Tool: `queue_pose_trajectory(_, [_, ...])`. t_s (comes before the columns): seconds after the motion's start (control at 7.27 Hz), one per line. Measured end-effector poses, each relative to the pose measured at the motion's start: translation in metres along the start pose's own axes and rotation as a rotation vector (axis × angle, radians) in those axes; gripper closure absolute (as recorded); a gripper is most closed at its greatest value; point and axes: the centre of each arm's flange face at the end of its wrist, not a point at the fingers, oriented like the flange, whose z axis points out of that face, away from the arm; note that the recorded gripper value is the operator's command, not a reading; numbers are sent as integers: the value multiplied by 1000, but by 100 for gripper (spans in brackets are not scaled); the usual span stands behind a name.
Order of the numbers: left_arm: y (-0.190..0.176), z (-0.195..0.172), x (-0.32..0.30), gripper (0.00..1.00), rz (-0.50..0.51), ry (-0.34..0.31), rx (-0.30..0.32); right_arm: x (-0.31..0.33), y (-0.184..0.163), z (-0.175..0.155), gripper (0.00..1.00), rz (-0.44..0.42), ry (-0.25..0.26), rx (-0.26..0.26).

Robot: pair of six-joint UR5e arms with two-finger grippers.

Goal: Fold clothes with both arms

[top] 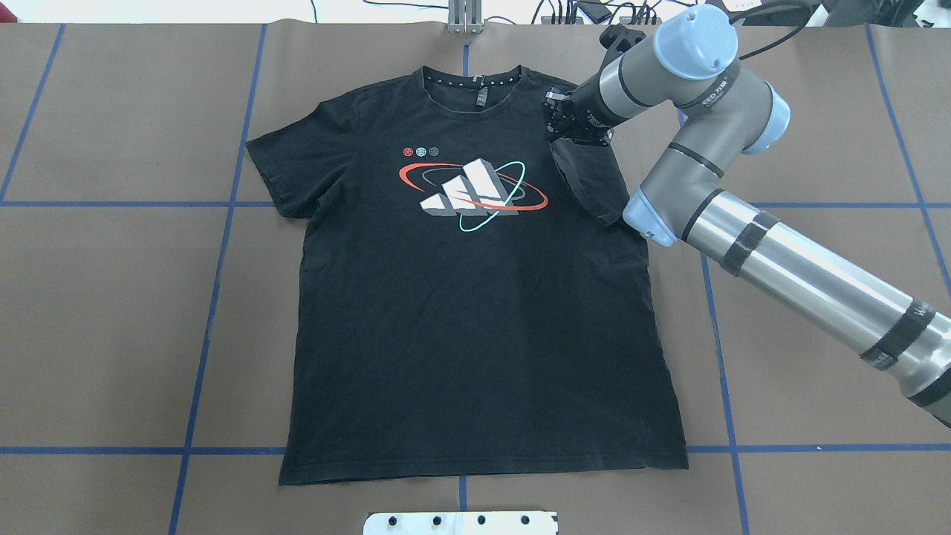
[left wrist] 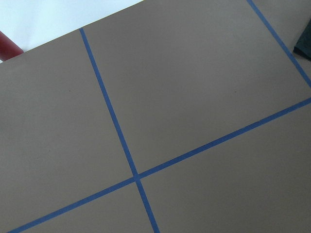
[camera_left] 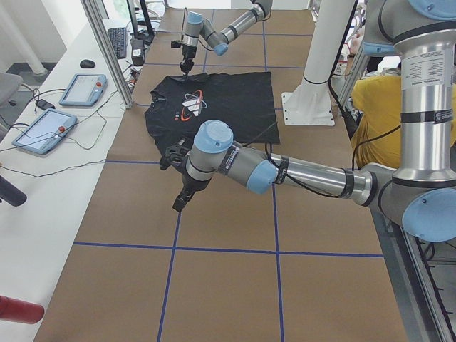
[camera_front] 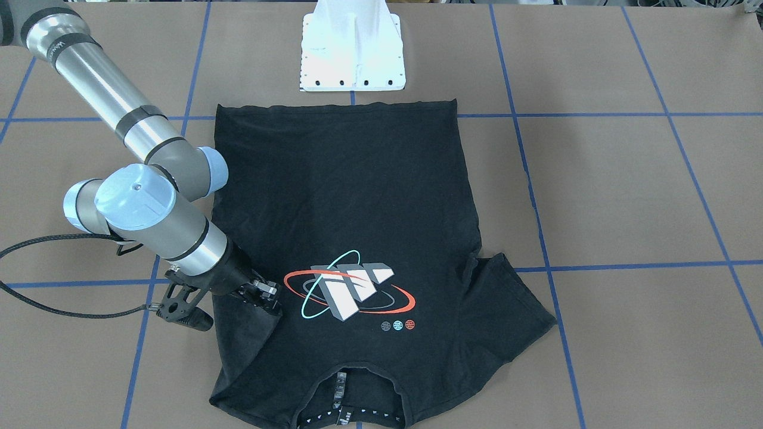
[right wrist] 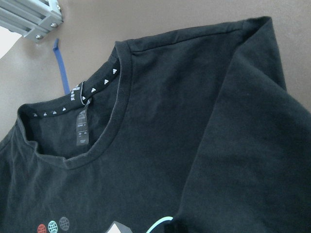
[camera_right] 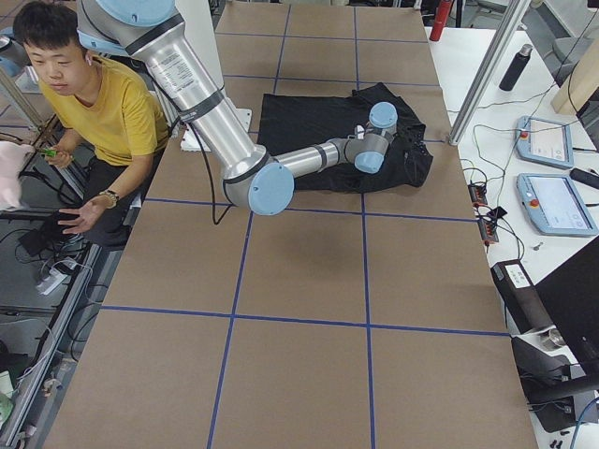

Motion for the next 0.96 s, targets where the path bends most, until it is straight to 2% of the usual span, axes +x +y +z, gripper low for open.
queue_pose_trajectory(0.14, [0,0,0,1,0,0,0,-4,1,8,14,0,16,14])
queue_pose_trajectory(0.28, [1,1,0,0,-1,1,-2,-6,2,14,0,-1,24,26])
queue_pose_trajectory(0.55, [-2,7,-1,0,2,14,-8,-15,3,16,0,4,23,41])
queue_pose_trajectory(0.83, [-44,33,32,1,47,113,-4,-28,6,5,0,-2,-5,36])
queue_pose_trajectory(0.96, [-77,54,56,1,14,169,-10,-28,11,-6,0,-8,-22,23])
